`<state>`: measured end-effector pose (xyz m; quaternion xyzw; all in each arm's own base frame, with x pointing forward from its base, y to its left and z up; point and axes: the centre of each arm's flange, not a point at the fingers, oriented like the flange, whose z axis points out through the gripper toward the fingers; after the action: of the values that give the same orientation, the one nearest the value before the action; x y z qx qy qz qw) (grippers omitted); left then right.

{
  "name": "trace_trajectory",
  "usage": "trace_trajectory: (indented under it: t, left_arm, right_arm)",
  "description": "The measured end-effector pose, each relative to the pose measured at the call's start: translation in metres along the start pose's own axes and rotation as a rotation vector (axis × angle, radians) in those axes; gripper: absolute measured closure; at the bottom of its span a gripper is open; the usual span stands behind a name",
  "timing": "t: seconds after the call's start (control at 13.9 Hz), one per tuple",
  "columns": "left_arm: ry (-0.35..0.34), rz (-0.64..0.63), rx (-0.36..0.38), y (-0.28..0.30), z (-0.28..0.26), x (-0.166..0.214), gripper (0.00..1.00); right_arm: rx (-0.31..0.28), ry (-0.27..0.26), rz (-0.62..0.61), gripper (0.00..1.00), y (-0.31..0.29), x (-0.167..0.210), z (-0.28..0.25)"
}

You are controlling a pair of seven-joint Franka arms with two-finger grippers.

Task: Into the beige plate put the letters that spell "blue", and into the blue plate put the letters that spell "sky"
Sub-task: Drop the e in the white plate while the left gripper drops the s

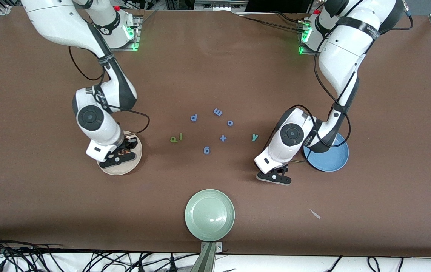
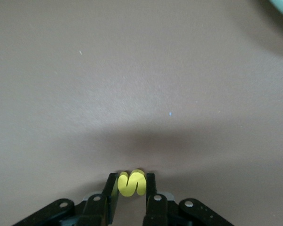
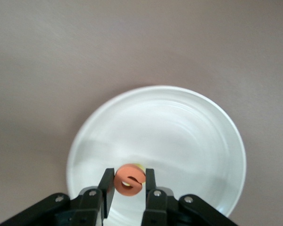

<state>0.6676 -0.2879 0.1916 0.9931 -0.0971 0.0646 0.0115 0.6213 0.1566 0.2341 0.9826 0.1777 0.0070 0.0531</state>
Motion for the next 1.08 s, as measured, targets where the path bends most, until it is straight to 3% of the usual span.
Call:
trace_trajectory:
  t: [0.22, 0.43, 0.65, 0.87, 0.94, 1.08]
  left_arm:
    - [-0.117, 0.052, 0.071, -0.040, -0.041, 0.003, 0.73]
    - [-0.320, 0.057, 0.136, -0.094, -0.070, -0.013, 0.73]
    - [-0.486, 0.030, 0.160, -0.124, -0.048, -0.045, 0.73]
    - [-0.550, -0.024, 0.155, -0.165, -0.026, -0.065, 0.73]
    - [-0.557, -0.038, 0.151, -0.176, -0.024, -0.068, 0.68]
    - [-0.555, -0.044, 0.149, -0.178, -0.024, -0.067, 0.50]
  right_arm:
    - [0.007, 0.003, -0.008, 0.65, 0.000, -0.016, 0.021]
    - [0.010, 0.011, 0.016, 0.37, -0.002, -0.015, 0.019]
    - [0.038, 0.024, 0.087, 0.36, -0.036, -0.007, 0.001]
    - [0.071, 0.021, 0.176, 0.36, -0.089, 0.001, -0.017]
    - [0.080, 0.018, 0.208, 0.36, -0.109, 0.001, -0.018]
    - [0.089, 0.001, 0.266, 0.36, -0.147, -0.002, -0.010]
